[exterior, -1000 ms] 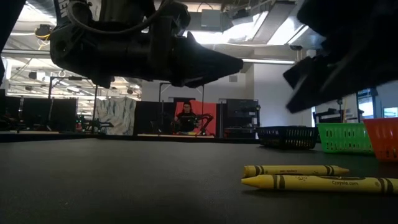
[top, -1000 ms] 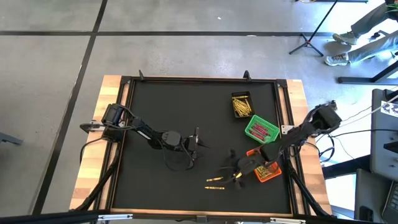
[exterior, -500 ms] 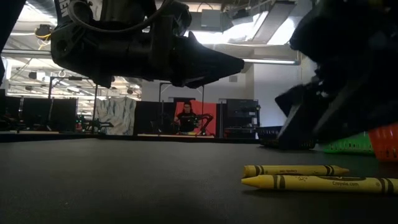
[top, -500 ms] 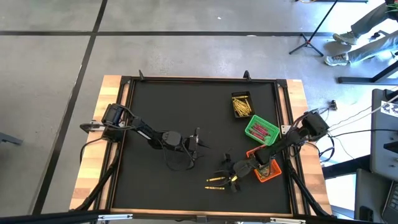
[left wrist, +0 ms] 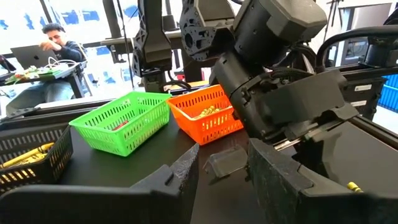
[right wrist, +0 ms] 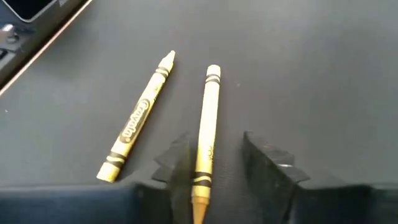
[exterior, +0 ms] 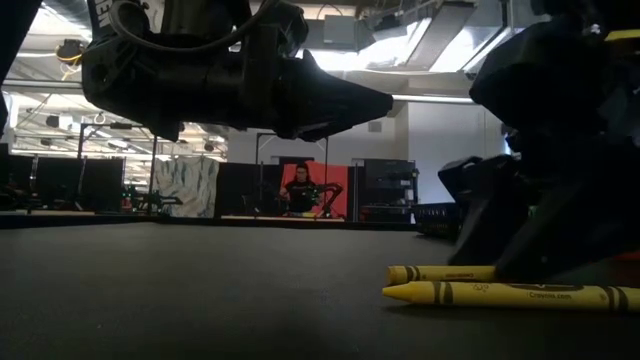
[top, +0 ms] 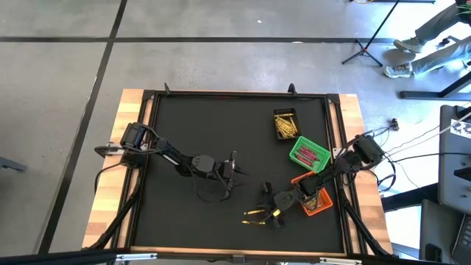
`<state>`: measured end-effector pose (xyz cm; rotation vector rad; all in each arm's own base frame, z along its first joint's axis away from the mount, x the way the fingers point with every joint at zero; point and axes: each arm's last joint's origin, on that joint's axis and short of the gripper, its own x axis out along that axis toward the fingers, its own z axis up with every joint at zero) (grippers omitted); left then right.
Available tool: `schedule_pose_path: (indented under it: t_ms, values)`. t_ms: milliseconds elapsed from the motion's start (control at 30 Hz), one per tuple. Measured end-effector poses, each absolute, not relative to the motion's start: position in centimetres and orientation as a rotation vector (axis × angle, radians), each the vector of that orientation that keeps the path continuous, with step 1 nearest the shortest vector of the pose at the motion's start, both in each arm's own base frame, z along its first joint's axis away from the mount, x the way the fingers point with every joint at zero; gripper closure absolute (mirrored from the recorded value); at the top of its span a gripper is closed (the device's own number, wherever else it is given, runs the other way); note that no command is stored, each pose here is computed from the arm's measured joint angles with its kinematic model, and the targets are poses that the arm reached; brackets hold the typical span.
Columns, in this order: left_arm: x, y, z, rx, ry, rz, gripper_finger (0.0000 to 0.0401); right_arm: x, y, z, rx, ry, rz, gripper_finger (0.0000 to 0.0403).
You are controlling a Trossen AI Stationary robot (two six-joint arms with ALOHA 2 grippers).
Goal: Sort crayons
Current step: Put the yellow crayon into the black basket
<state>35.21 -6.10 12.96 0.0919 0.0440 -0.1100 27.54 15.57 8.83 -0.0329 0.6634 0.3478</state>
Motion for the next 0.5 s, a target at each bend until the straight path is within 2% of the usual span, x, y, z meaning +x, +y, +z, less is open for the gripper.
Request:
schedule_pose_path:
  t_ms: [333, 500]
  values:
    - [35.21, -6.1, 12.95, 0.092, 0.044, -0.11, 0.0278, 27.41, 15.41, 8.61, -0.081, 0.68, 0.327, 0.0367]
    - [35.21, -6.1, 12.96, 0.092, 0.044, -0.11, 0.0278, 27.37, 15.4, 9.12, -0.073, 0.672, 0.338, 0.0392]
